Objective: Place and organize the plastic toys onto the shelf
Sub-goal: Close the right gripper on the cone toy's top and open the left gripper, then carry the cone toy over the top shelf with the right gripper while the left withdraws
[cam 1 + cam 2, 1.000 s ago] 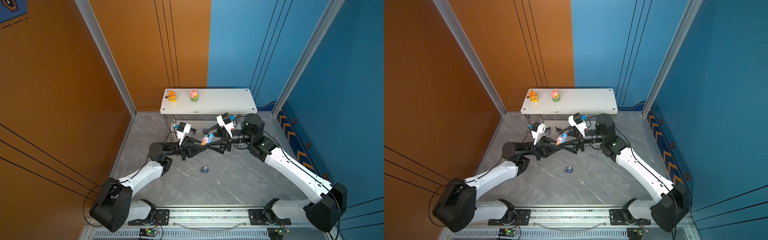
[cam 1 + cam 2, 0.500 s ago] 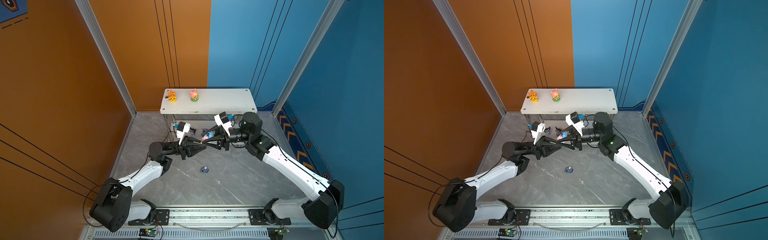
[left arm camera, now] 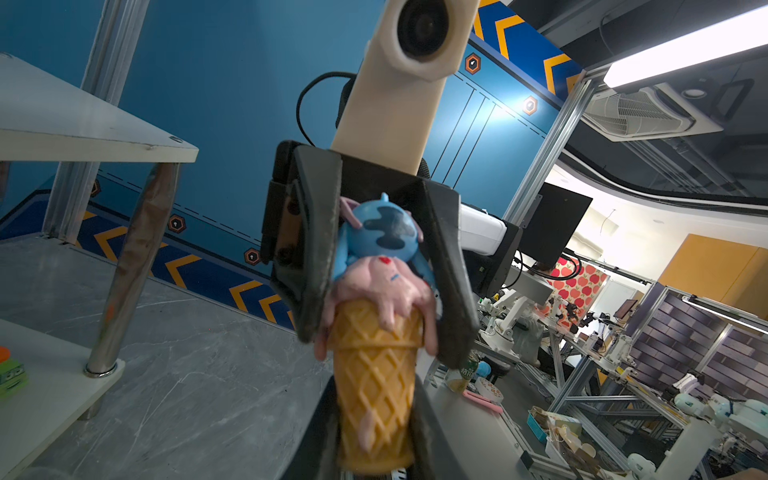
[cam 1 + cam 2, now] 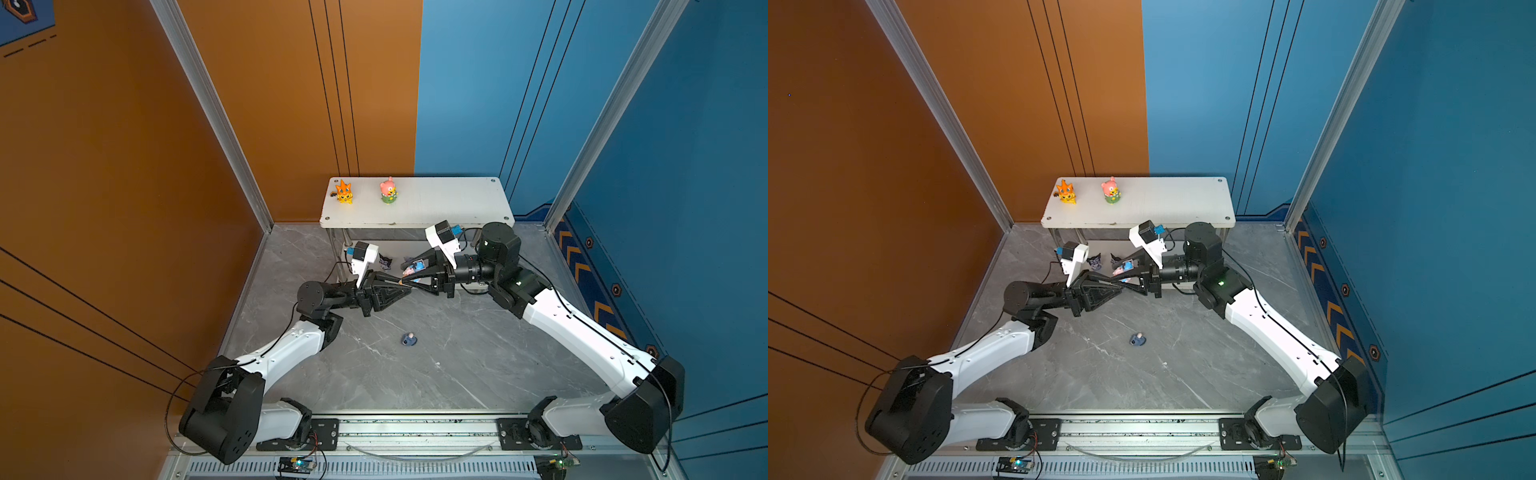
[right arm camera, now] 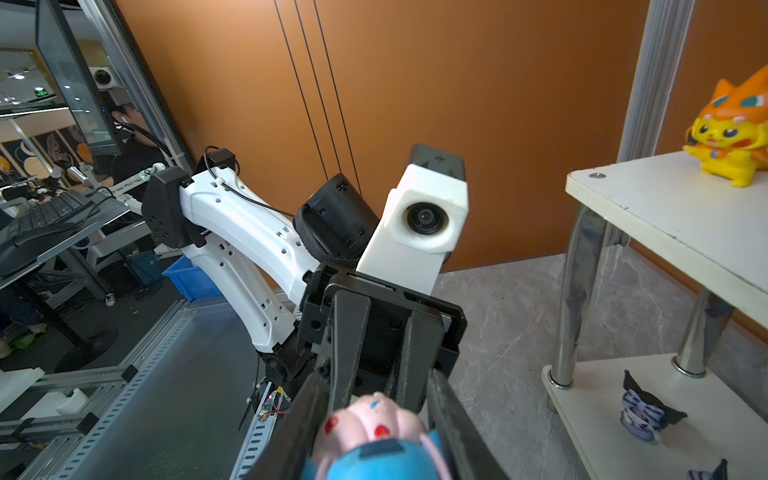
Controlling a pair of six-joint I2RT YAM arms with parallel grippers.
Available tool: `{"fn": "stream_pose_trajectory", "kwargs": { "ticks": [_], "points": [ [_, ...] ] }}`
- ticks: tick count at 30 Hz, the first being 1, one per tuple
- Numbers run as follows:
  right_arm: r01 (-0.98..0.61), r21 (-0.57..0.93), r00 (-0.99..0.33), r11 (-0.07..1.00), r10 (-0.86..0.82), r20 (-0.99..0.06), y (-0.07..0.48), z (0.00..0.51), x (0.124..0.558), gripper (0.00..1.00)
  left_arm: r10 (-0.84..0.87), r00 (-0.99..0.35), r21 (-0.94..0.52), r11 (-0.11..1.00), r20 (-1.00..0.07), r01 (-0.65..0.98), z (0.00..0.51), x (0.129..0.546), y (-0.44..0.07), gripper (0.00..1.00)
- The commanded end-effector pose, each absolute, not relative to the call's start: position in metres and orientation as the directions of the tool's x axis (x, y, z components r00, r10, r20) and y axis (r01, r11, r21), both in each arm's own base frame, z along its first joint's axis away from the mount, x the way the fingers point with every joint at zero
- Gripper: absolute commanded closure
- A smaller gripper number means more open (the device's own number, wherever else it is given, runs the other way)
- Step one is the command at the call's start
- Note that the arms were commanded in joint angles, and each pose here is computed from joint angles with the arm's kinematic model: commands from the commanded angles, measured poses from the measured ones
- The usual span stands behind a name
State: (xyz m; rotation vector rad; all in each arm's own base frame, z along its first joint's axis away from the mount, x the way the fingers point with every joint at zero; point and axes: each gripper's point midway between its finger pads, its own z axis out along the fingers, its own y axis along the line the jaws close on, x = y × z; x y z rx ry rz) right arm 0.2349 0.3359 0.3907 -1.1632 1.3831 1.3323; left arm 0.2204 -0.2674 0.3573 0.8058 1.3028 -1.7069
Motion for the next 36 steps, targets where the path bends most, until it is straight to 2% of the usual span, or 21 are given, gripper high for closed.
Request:
{"fn": "stream_pose_trajectory", "kwargs": {
  "ticks": [1, 2, 4, 9, 11, 13, 16, 21, 26, 34, 36],
  "points": [
    [-0.978, 0.189, -0.193, 0.085, -0.039, -0.98, 0.333, 0.404, 0.251, 0.76, -0.241, -0.396, -0.394, -0.061, -0.886, 0.917, 0.357, 0.222, -0.262, 0.68],
    [-0.976, 0.189, -0.194, 0.106, -0.039, -0.98, 0.332, 0.407, 0.254, 0.76, -0.236, -0.394, -0.395, -0.044, -0.888, 0.917, 0.355, 0.222, -0.262, 0.6],
    [-0.97, 0.193, -0.201, 0.149, -0.04, -0.979, 0.331, 0.413, 0.258, 0.76, -0.229, -0.38, -0.388, -0.011, -0.896, 0.922, 0.353, 0.223, -0.262, 0.51],
    [-0.916, 0.147, -0.196, 0.374, -0.098, -0.976, 0.32, 0.425, 0.28, 0.78, -0.187, -0.361, -0.38, 0.076, -0.913, 0.922, 0.341, 0.222, -0.263, 0.24],
    [-0.873, 0.095, -0.191, 0.478, -0.157, -0.969, 0.315, 0.427, 0.29, 0.78, -0.152, -0.348, -0.367, 0.118, -0.925, 0.923, 0.334, 0.221, -0.266, 0.17],
    [-0.814, 0.04, -0.193, 0.579, -0.206, -0.959, 0.306, 0.434, 0.304, 0.78, -0.119, -0.336, -0.352, 0.157, -0.934, 0.923, 0.33, 0.22, -0.268, 0.15],
    [-0.738, -0.022, -0.221, 0.675, -0.273, -0.936, 0.294, 0.449, 0.324, 0.78, -0.07, -0.323, -0.331, 0.197, -0.944, 0.923, 0.323, 0.217, -0.271, 0.15],
    [-0.618, -0.163, -0.26, 0.769, -0.396, -0.881, 0.283, 0.458, 0.364, 0.78, -0.006, -0.315, -0.307, 0.249, -0.949, 0.919, 0.311, 0.214, -0.274, 0.15],
    [-0.528, -0.298, -0.215, 0.795, -0.465, -0.859, 0.289, 0.46, 0.395, 0.78, 0.021, -0.312, -0.295, 0.271, -0.95, 0.916, 0.305, 0.212, -0.276, 0.15],
    [-0.43, -0.382, -0.194, 0.818, -0.498, -0.845, 0.282, 0.459, 0.423, 0.79, 0.041, -0.318, -0.295, 0.277, -0.947, 0.915, 0.298, 0.213, -0.278, 0.15],
    [-0.391, -0.392, -0.217, 0.833, -0.498, -0.84, 0.265, 0.456, 0.436, 0.79, 0.044, -0.322, -0.299, 0.274, -0.946, 0.914, 0.297, 0.215, -0.28, 0.15]
  ]
}}
